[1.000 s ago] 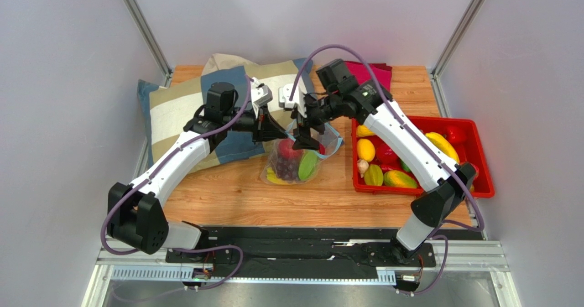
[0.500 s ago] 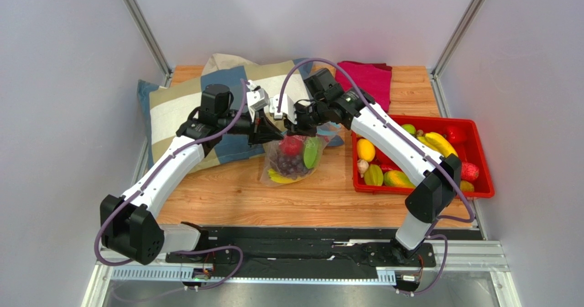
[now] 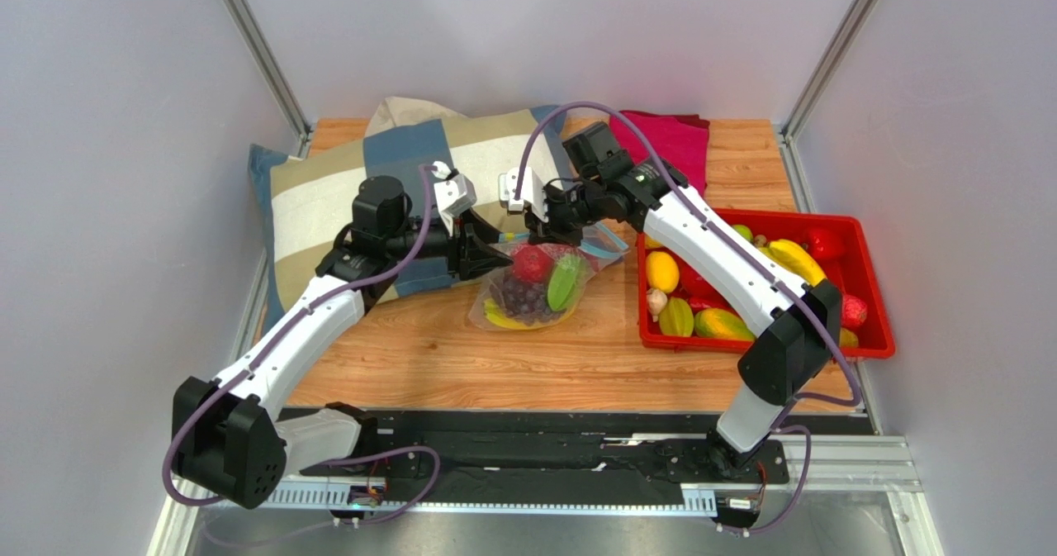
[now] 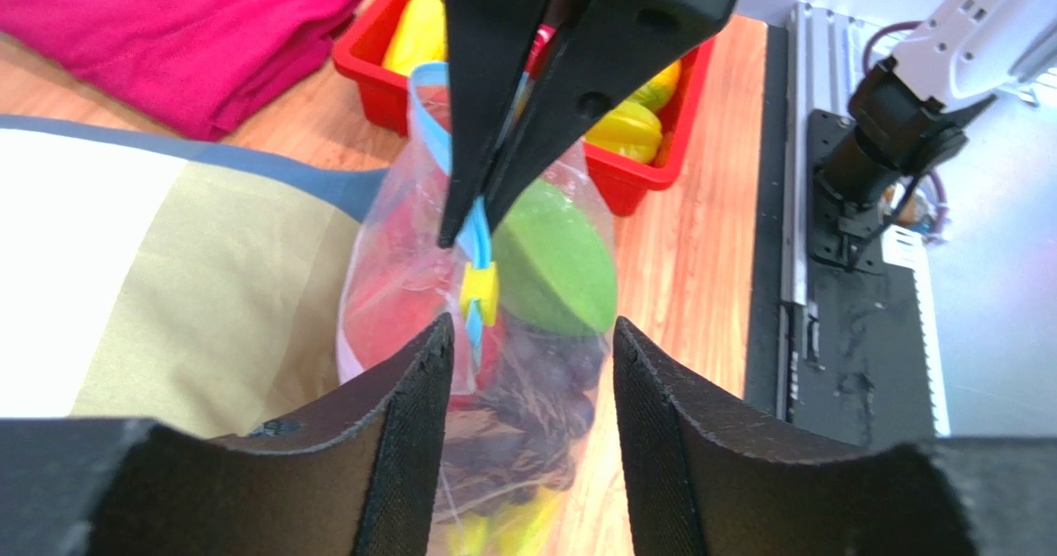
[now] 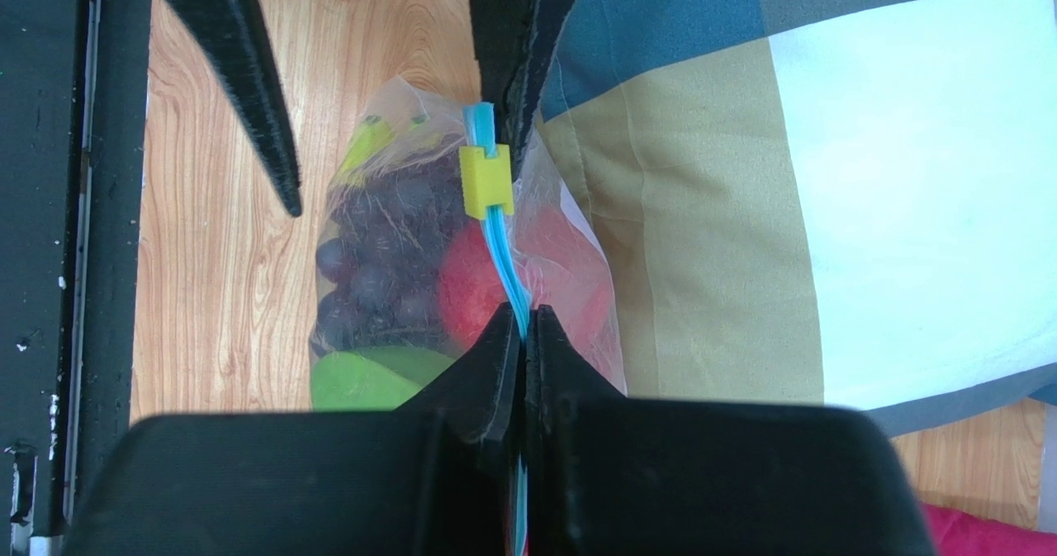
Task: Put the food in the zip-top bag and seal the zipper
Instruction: Zip the zipper food storage bag at the center of the board.
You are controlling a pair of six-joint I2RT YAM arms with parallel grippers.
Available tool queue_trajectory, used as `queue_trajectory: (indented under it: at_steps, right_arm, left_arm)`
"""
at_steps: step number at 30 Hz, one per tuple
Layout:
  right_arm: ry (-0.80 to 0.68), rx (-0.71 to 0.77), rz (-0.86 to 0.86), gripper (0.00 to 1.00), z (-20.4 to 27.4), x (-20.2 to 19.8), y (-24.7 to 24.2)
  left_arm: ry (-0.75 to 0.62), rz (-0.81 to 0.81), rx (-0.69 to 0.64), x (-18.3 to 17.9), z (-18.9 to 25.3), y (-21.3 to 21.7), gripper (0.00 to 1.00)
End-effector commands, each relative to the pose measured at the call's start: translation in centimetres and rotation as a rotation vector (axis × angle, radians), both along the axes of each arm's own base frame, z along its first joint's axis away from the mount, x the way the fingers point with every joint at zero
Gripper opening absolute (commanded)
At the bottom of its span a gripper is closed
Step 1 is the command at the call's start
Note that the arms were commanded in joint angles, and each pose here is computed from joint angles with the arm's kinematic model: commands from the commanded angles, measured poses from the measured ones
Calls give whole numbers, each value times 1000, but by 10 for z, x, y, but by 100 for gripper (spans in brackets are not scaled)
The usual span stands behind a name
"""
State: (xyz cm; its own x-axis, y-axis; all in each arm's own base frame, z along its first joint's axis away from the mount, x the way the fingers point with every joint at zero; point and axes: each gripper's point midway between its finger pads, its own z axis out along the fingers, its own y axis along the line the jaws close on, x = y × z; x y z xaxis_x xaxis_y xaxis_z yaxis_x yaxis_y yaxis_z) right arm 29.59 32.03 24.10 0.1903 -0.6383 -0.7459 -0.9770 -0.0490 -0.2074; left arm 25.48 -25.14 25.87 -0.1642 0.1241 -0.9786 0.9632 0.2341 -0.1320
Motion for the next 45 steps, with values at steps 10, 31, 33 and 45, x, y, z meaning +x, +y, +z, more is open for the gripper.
queue_trajectory:
  at_steps: [10,31,33,45]
  right_arm:
    - [-17,167,39,0,44,-11,-5]
    - [48,219,37,0,53,-17,-4]
    - [47,219,35,0,53,-17,-4]
    - [93,322,44,59,98,-26,1]
  left_arm:
    - [-118,-66,-86,11,15,-10,42]
    - [-70,-98,-80,13,19,-26,11]
    - [-63,-105,-73,13,15,-27,0]
    - [-108,-103,-42,10,13,-25,0]
